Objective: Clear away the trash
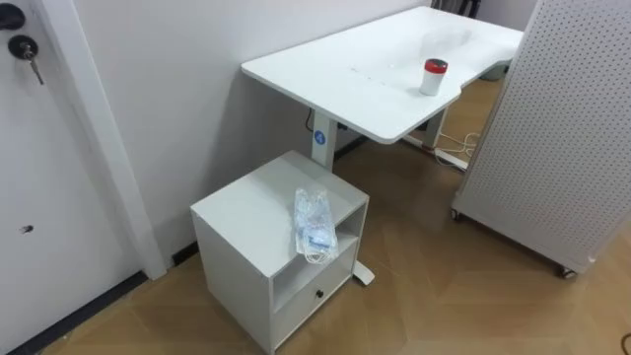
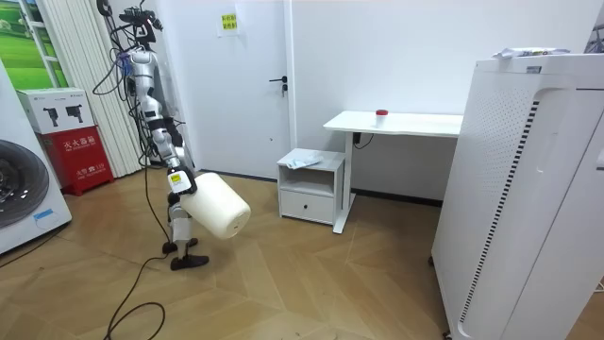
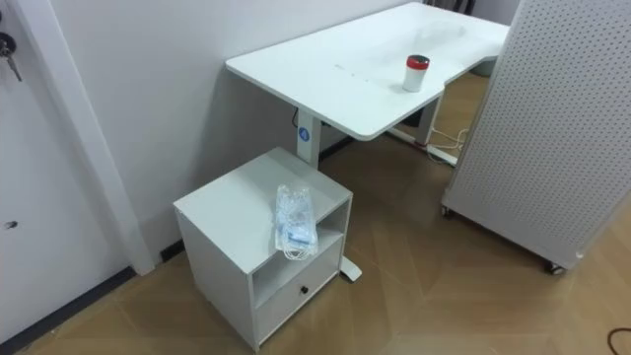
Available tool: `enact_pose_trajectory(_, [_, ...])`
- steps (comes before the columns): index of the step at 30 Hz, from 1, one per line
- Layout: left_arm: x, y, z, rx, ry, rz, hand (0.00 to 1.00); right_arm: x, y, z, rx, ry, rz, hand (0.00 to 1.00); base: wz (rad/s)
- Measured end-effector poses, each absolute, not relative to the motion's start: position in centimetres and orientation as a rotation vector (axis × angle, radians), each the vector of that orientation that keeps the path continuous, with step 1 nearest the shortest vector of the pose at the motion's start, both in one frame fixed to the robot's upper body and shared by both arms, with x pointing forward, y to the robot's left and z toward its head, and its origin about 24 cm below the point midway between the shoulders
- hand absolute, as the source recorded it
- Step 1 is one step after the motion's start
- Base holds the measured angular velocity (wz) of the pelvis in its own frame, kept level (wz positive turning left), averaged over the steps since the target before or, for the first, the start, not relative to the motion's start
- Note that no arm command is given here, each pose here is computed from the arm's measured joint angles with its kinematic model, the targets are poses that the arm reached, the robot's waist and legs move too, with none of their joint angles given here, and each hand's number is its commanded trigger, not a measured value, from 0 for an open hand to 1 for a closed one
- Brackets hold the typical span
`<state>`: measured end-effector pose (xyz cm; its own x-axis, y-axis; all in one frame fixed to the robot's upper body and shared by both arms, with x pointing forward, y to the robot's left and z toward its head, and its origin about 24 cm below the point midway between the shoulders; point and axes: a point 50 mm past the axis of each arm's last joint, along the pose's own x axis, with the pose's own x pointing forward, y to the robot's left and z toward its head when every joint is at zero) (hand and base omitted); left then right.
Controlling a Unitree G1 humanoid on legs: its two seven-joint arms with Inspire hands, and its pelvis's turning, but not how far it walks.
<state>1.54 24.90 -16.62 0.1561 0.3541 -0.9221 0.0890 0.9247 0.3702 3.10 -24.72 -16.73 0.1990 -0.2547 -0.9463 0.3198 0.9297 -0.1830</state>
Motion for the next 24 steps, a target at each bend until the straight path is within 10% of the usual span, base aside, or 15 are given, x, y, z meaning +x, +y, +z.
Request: enact_pose_trajectory(24, [-0.1, 24.7, -16.8, 0.380, 1.471, 0.183, 0.00, 2.7, -24.5, -16.9, 0.048, 1.342, -0.375, 1.00, 0.02])
